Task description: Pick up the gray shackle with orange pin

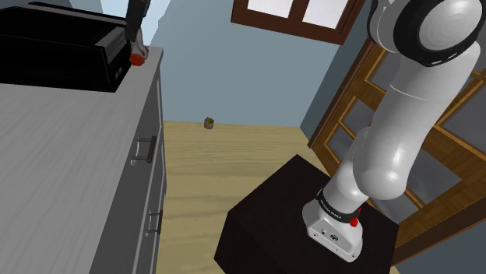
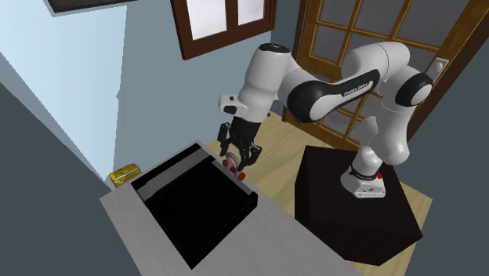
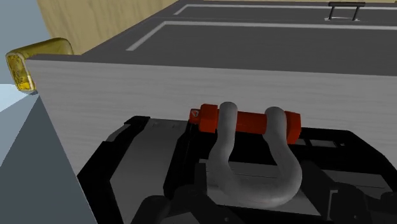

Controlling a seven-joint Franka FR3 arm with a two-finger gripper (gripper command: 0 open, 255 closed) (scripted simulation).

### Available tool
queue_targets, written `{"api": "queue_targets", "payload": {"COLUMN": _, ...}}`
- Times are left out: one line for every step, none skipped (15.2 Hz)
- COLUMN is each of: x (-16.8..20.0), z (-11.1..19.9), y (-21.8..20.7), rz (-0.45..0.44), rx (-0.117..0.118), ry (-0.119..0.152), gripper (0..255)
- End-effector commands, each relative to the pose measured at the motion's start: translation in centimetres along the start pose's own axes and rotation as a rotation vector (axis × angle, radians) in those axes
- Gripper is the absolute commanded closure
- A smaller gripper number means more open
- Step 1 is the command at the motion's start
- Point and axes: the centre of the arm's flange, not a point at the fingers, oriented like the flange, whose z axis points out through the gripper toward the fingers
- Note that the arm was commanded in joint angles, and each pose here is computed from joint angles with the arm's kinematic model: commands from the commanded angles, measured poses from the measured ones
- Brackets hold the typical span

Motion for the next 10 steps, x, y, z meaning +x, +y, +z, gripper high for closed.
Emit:
{"api": "queue_targets", "payload": {"x": 0.4, "z": -1.0, "y": 0.1, "rz": 0.0, "rx": 0.0, "ry": 0.0, "gripper": 255}}
{"api": "queue_targets", "payload": {"x": 0.6, "z": -1.5, "y": 0.2, "rz": 0.0, "rx": 0.0, "ry": 0.0, "gripper": 255}}
{"api": "queue_targets", "payload": {"x": 0.7, "z": -2.0, "y": 0.2, "rz": 0.0, "rx": 0.0, "ry": 0.0, "gripper": 255}}
{"api": "queue_targets", "payload": {"x": 0.9, "z": -2.5, "y": 0.3, "rz": 0.0, "rx": 0.0, "ry": 0.0, "gripper": 255}}
{"api": "queue_targets", "payload": {"x": 1.1, "z": -3.0, "y": 0.4, "rz": 0.0, "rx": 0.0, "ry": 0.0, "gripper": 255}}
{"api": "queue_targets", "payload": {"x": 1.3, "z": -3.5, "y": 0.4, "rz": 0.0, "rx": 0.0, "ry": 0.0, "gripper": 255}}
{"api": "queue_targets", "payload": {"x": 1.5, "z": -3.9, "y": 0.5, "rz": 0.0, "rx": 0.0, "ry": 0.0, "gripper": 255}}
{"api": "queue_targets", "payload": {"x": 1.7, "z": -4.4, "y": 0.5, "rz": 0.0, "rx": 0.0, "ry": 0.0, "gripper": 255}}
{"api": "queue_targets", "payload": {"x": 1.7, "z": -4.5, "y": 0.5, "rz": 0.0, "rx": 0.0, "ry": 0.0, "gripper": 255}}
{"api": "queue_targets", "payload": {"x": 1.7, "z": -4.5, "y": 0.5, "rz": 0.0, "rx": 0.0, "ry": 0.0, "gripper": 255}}
